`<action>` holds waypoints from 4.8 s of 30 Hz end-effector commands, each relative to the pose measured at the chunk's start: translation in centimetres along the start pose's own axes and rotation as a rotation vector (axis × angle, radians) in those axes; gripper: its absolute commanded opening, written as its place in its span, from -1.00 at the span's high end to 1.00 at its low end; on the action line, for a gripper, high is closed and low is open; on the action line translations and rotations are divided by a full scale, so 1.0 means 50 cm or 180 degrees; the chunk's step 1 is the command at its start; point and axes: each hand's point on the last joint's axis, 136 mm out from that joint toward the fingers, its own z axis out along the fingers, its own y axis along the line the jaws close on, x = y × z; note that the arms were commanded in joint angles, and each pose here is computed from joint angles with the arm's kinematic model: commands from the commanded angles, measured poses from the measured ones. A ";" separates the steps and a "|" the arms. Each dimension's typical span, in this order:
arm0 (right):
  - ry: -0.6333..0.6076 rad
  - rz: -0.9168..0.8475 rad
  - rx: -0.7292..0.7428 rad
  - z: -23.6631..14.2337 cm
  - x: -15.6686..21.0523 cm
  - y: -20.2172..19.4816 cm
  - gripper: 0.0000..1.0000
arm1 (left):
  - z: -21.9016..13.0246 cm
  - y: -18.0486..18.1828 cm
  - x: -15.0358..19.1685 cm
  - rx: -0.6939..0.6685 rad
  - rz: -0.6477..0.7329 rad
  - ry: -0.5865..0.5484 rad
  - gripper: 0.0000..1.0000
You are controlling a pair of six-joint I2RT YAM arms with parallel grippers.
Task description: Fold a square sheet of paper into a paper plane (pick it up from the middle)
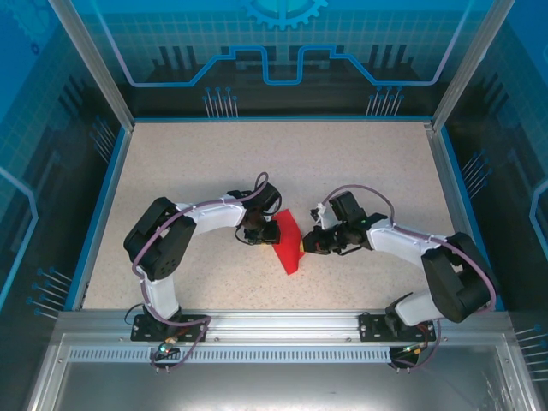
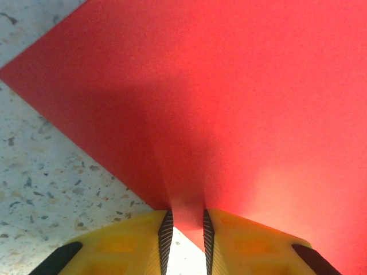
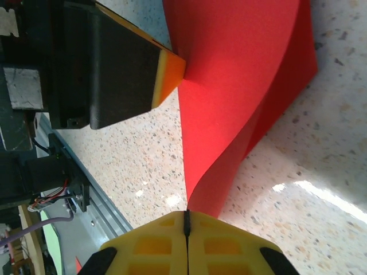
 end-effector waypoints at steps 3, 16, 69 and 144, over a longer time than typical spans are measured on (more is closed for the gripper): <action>-0.0007 -0.0078 -0.0243 0.022 -0.027 0.050 0.88 | 0.028 0.014 0.008 -0.0096 0.0061 0.0082 0.49; 0.0116 -0.0002 -0.0114 0.099 -0.046 0.029 0.88 | 0.007 -0.006 0.001 0.0041 0.0079 0.0014 0.49; 0.0119 0.0185 0.0397 0.157 -0.064 -0.037 0.86 | 0.007 0.020 -0.008 -0.0063 0.0103 0.0048 0.52; 0.0034 0.0201 0.0597 0.164 -0.064 -0.061 0.34 | 0.023 0.027 0.010 -0.0022 0.0081 0.0152 0.61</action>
